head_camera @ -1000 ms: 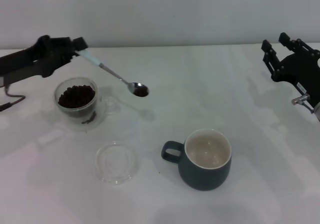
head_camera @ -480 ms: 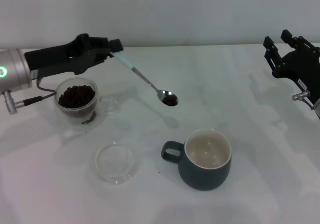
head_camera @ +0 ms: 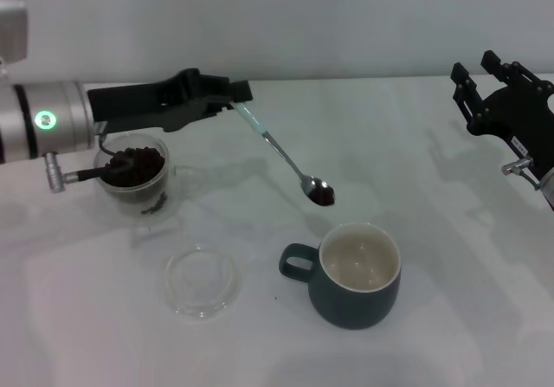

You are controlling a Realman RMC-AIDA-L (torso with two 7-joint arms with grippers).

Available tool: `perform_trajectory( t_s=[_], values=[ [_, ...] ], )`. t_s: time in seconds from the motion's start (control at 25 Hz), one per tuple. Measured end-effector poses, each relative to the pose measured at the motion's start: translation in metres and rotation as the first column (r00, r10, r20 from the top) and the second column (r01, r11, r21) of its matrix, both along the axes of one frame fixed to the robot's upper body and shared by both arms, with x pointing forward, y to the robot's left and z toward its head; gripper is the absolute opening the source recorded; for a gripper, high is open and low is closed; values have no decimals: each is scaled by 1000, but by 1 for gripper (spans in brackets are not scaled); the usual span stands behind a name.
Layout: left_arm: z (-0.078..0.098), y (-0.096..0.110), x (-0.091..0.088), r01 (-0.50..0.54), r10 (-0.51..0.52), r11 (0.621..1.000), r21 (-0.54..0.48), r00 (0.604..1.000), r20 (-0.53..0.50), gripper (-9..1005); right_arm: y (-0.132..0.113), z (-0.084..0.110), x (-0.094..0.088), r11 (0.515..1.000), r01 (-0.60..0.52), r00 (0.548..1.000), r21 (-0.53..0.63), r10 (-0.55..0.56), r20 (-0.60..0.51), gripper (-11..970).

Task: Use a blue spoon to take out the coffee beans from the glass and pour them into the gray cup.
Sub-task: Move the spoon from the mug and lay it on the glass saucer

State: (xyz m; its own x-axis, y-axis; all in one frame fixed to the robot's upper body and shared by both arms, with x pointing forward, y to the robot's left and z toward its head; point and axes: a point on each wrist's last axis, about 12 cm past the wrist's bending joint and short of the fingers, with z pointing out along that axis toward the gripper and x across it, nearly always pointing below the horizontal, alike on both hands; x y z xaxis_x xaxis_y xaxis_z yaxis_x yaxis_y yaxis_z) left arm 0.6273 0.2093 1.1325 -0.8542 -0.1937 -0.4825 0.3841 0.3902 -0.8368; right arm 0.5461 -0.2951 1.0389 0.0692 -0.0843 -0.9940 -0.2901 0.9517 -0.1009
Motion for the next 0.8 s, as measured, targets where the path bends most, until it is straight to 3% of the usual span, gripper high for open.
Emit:
perform_trajectory(
  t_s=[0.44, 0.8],
  values=[
    [7, -33, 4, 122, -133, 985, 123, 988, 80, 137, -1, -1, -1, 1000, 0, 1000, -2, 0, -3, 443],
    [17, -55, 6, 216, -272, 943, 253, 939, 212, 137, -1, -2, -1, 1000, 1, 1000, -5, -1, -7, 443]
  ],
)
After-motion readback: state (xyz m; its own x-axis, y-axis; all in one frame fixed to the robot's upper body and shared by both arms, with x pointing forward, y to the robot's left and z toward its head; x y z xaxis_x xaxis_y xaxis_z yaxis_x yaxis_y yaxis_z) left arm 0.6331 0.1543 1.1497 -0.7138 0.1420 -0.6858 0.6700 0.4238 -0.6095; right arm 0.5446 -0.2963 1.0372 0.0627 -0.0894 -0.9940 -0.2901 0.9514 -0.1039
